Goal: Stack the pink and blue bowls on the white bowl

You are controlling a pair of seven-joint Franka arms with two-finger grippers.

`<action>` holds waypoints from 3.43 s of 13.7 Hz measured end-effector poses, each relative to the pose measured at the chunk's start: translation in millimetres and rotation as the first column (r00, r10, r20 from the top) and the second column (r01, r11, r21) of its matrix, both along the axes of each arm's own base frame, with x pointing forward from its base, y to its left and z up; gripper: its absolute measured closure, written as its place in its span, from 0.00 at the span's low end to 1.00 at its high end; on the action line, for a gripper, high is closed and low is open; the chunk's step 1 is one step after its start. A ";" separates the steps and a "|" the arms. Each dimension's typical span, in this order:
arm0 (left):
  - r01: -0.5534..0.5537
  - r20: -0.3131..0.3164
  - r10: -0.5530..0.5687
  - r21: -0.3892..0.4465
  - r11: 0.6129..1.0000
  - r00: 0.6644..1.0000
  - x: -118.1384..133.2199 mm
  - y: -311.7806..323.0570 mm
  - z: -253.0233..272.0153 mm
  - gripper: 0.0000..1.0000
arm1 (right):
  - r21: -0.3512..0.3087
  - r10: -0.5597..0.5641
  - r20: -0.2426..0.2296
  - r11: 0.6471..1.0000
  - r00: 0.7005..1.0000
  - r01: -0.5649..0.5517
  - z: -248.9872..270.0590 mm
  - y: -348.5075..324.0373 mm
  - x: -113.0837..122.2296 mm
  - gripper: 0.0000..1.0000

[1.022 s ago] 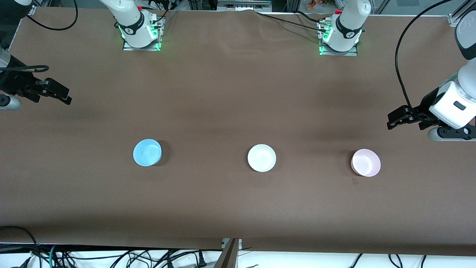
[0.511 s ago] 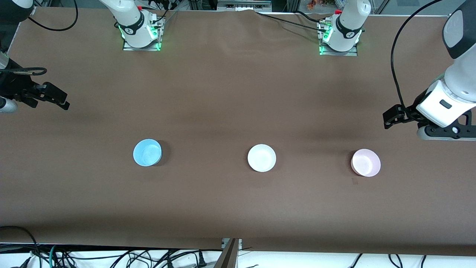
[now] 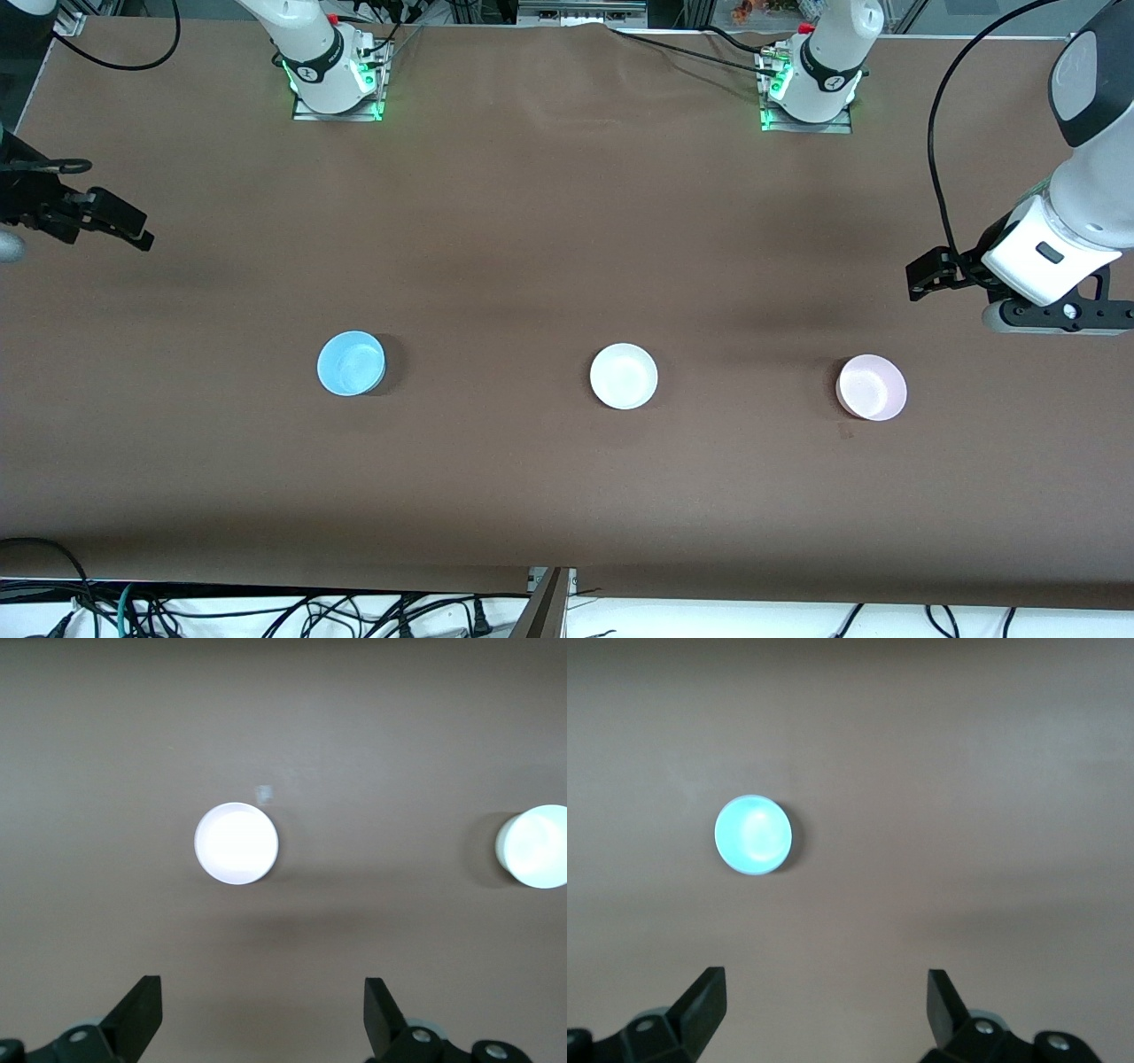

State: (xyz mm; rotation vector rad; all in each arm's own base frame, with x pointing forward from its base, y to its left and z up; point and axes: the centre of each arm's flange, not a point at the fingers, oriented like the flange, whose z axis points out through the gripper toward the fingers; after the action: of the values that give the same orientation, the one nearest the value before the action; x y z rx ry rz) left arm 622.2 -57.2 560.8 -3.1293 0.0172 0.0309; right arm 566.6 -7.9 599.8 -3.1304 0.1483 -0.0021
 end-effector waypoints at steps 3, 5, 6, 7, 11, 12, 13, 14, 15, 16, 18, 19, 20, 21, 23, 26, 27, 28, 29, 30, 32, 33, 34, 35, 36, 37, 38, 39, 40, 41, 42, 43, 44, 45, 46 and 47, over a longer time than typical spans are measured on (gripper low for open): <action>0.014 -0.006 -0.014 -0.013 1.000 1.000 0.5 3.1 -2.4 0.00 | 0.002 0.019 -0.071 1.000 0.997 -0.019 4.5 10.2 -16.1 0.00; 0.011 -0.013 -0.011 -0.020 1.000 1.000 1.0 12.5 -5.8 0.00 | 0.002 0.029 -0.077 1.000 0.997 -0.029 6.1 15.6 -18.4 0.00; 0.013 -0.015 -0.013 -0.023 1.000 1.000 1.4 18.0 -8.1 0.00 | 0.002 0.032 -0.078 0.999 0.996 -0.032 5.9 17.4 -18.5 0.00; 0.018 -0.017 -0.018 -0.024 1.000 1.000 1.9 22.0 -11.0 0.00 | 0.003 0.034 -0.079 0.999 0.996 -0.033 5.6 18.2 -18.6 0.00; 0.007 -0.006 -0.008 -0.025 1.000 1.000 5.8 32.8 -20.3 0.00 | 0.003 0.034 -0.082 0.999 0.996 -0.034 4.3 18.3 -18.8 0.00; 0.007 -0.004 -0.007 -0.025 1.000 1.000 6.1 36.4 -20.8 0.00 | 0.003 0.034 -0.082 0.999 0.996 -0.034 4.3 18.3 -18.8 0.00; 0.008 -0.004 -0.008 -0.026 1.000 1.000 6.2 38.3 -21.2 0.00 | 0.003 0.034 -0.081 0.999 0.996 -0.034 4.3 18.3 -18.7 0.00; 0.008 -0.004 -0.008 -0.026 1.000 1.000 6.4 38.6 -21.4 0.00 | 0.003 0.034 -0.081 0.999 0.996 -0.034 4.3 18.3 -18.7 0.00; 0.008 -0.002 -0.008 -0.026 1.000 1.000 6.7 38.6 -21.6 0.00 | 0.003 0.034 -0.081 0.999 0.996 -0.034 4.3 18.3 -18.7 0.00; 0.008 0.002 -0.008 -0.026 1.000 1.000 7.4 38.8 -22.4 0.00 | 0.003 0.034 -0.080 0.999 0.996 -0.034 4.4 18.3 -18.6 0.00; 0.007 0.008 -0.006 -0.026 1.000 1.000 9.6 39.7 -28.5 0.00 | 0.003 0.033 -0.079 0.999 0.996 -0.033 4.5 18.1 -18.5 0.00; 0.006 0.009 -0.006 -0.026 1.000 1.000 10.3 40.1 -34.5 0.00 | 0.003 0.033 -0.078 0.999 0.996 -0.033 4.5 18.0 -18.4 0.00; 0.005 0.007 -0.005 -0.026 1.000 1.000 10.5 40.7 -40.5 0.00 | 0.003 0.033 -0.078 0.999 0.996 -0.033 4.6 18.0 -18.4 0.00; 0.004 0.006 -0.004 -0.026 1.000 1.000 10.6 41.3 -44.0 0.00 | 0.003 0.033 -0.078 0.999 0.996 -0.033 4.6 18.0 -18.4 0.00; 0.002 0.008 -0.002 -0.026 1.000 1.000 10.8 42.4 -45.6 0.00 | 0.003 0.033 -0.076 0.999 0.997 -0.033 4.7 18.0 -18.2 0.00; 0.001 0.020 0.000 -0.027 1.000 1.000 14.2 43.0 -53.7 0.00 | 0.003 0.033 -0.073 0.999 0.997 -0.033 5.0 17.9 -17.8 0.00; 0.001 0.023 0.000 -0.028 1.000 1.000 17.1 43.1 -63.0 0.00 | 0.003 0.033 -0.072 0.999 0.997 -0.033 5.1 17.9 -17.7 0.00; 0.000 0.025 0.000 -0.029 1.000 1.000 20.6 43.1 -75.4 0.00 | 0.003 0.033 -0.071 0.999 0.997 -0.033 5.1 17.9 -17.6 0.00; 0.000 0.028 0.001 -0.030 1.000 1.000 24.4 43.1 -88.8 0.00 | 0.003 0.033 -0.071 0.999 0.997 -0.033 5.2 17.9 -17.5 0.00; 0.000 0.030 0.001 -0.031 1.000 1.000 27.8 43.0 -103.6 0.00 | 0.003 0.033 -0.070 0.999 0.997 -0.033 5.2 17.9 -17.4 0.00; 0.001 0.039 0.001 -0.033 0.999 0.999 33.5 42.1 -132.2 0.00 | 0.003 0.033 -0.067 0.999 0.997 -0.033 5.5 17.9 -17.1 0.00; 0.002 0.040 -0.001 -0.035 0.999 0.999 35.6 40.9 -145.8 0.00 | 0.003 0.033 -0.065 0.999 0.997 -0.033 5.7 17.8 -16.8 0.00; 0.005 0.043 -0.004 -0.036 0.999 0.999 37.8 38.8 -157.4 0.00 | 0.002 0.033 -0.063 0.999 0.997 -0.033 5.8 17.8 -16.7 0.00; 0.009 0.045 -0.008 -0.037 0.999 0.999 39.4 35.9 -166.9 0.00 | 0.002 0.033 -0.063 0.999 0.997 -0.033 5.8 17.8 -16.6 0.00; 0.013 0.048 -0.011 -0.038 0.999 0.999 40.4 33.2 -175.1 0.00 | 0.002 0.033 -0.062 0.999 0.998 -0.033 5.9 17.9 -16.6 0.00; 0.016 0.053 -0.013 -0.038 0.999 0.998 41.0 31.4 -182.7 0.00 | 0.002 0.033 -0.062 0.999 0.998 -0.033 5.9 17.9 -16.5 0.00; 0.017 0.064 -0.015 -0.039 0.999 0.998 40.8 30.1 -191.2 0.00 | 0.002 0.033 -0.062 0.999 0.998 -0.033 5.9 17.8 -16.5 0.00; 0.020 0.076 -0.017 -0.040 0.999 0.997 39.4 28.3 -201.5 0.00 | 0.002 0.033 -0.061 0.999 0.998 -0.033 6.0 17.9 -16.5 0.00; 0.023 0.089 -0.019 -0.040 0.999 0.996 37.0 26.4 -213.9 0.00 | 0.002 0.033 -0.061 0.999 0.998 -0.033 5.9 17.8 -16.5 0.00; 0.024 0.092 -0.021 -0.041 0.999 0.996 34.3 25.1 -227.2 0.00 | 0.002 0.033 -0.061 0.999 0.998 -0.033 6.0 17.9 -16.5 0.00; 0.024 0.088 -0.021 -0.042 0.999 0.996 32.1 24.8 -239.7 0.00 | 0.002 0.033 -0.060 0.999 0.998 -0.033 6.1 17.9 -16.3 0.00; 0.024 0.079 -0.020 -0.042 0.999 0.997 30.6 24.8 -250.0 0.00 | 0.002 0.033 -0.058 0.999 0.998 -0.033 6.2 17.8 -16.1 0.00; 0.023 0.071 -0.020 -0.043 0.999 0.997 30.2 24.8 -256.9 0.00 | 0.002 0.033 -0.057 0.999 0.998 -0.033 6.3 17.9 -16.0 0.00; 0.024 0.068 -0.021 -0.042 0.999 0.997 30.4 24.9 -261.9 0.00 | 0.002 0.033 -0.057 0.999 0.998 -0.033 6.3 17.8 -15.9 0.00; 0.027 0.072 -0.024 -0.038 0.999 0.997 31.1 24.9 -265.1 0.00 | 0.002 0.033 -0.056 0.999 0.998 -0.033 6.4 17.8 -15.9 0.00; 0.036 0.073 -0.033 -0.029 0.999 0.997 31.4 25.1 -269.1 0.00 | 0.002 0.033 -0.056 0.999 0.998 -0.033 6.4 17.8 -15.9 0.00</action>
State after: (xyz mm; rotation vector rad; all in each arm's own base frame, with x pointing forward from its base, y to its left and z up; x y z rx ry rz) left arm 653.7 -32.1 291.7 -3.1570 0.0718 -0.0848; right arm 550.7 9.9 606.2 -3.1323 0.0975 0.0862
